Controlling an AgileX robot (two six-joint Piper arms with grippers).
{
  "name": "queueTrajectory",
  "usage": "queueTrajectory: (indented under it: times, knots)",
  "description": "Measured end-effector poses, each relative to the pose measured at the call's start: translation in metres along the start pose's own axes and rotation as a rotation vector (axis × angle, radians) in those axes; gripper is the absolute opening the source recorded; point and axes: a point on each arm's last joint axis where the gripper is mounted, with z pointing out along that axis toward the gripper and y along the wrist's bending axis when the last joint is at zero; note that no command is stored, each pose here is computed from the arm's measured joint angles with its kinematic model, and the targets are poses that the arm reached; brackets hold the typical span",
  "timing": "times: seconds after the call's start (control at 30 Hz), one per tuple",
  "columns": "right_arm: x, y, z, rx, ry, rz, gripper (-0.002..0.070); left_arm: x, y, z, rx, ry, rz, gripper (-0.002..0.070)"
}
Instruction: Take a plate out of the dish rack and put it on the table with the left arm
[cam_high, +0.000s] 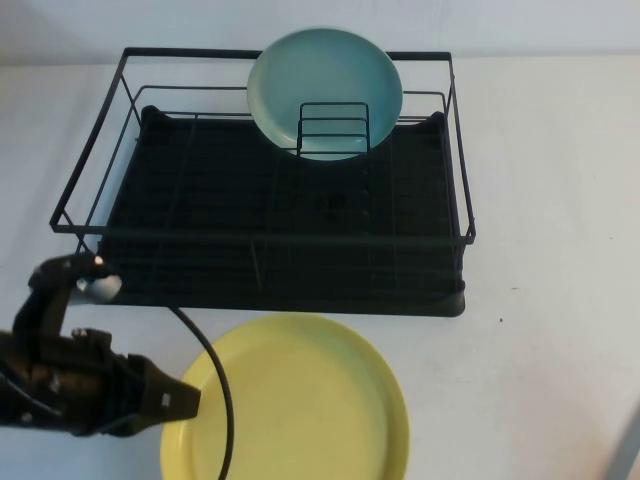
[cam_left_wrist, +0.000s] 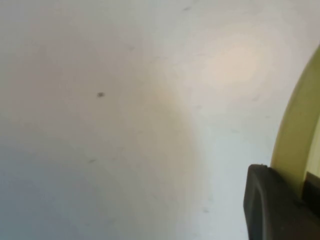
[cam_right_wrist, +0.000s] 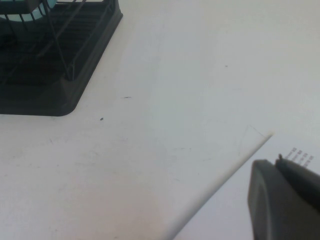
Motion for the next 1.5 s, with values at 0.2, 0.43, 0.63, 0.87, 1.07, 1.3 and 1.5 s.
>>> queueTrajectory:
  times: [0.2,0.43,0.63,0.87,1.07,1.3,1.5]
  knots:
    - [0.000,0.000,0.000,0.000,0.000,0.000,-0.0020,0.011,0.024,0.026,-0.048,0.025,-0.007,0.0002]
    - [0.000,0.000,0.000,0.000,0.000,0.000,-0.0020,0.014,0.045,0.054,-0.010,0.091,-0.033,0.0003]
    - [0.000,0.000,0.000,0.000,0.000,0.000,-0.0020,0.017,0.054,0.066,0.004,0.129,0.006,0.0081]
    - [0.000,0.000,0.000,0.000,0.000,0.000,-0.0020,0.014,0.053,0.065,0.020,0.118,0.061,0.0342]
    - [0.000,0.000,0.000,0.000,0.000,0.000,-0.0020,-0.009,0.042,0.045,0.000,0.060,0.159,0.0379]
    - [0.000,0.000,0.000,0.000,0.000,0.000,-0.0020,-0.041,0.000,-0.022,-0.109,-0.039,0.371,0.0131]
    - [0.000,0.000,0.000,0.000,0.000,0.000,-0.0021,-0.028,-0.054,-0.089,-0.253,-0.294,0.512,0.0009]
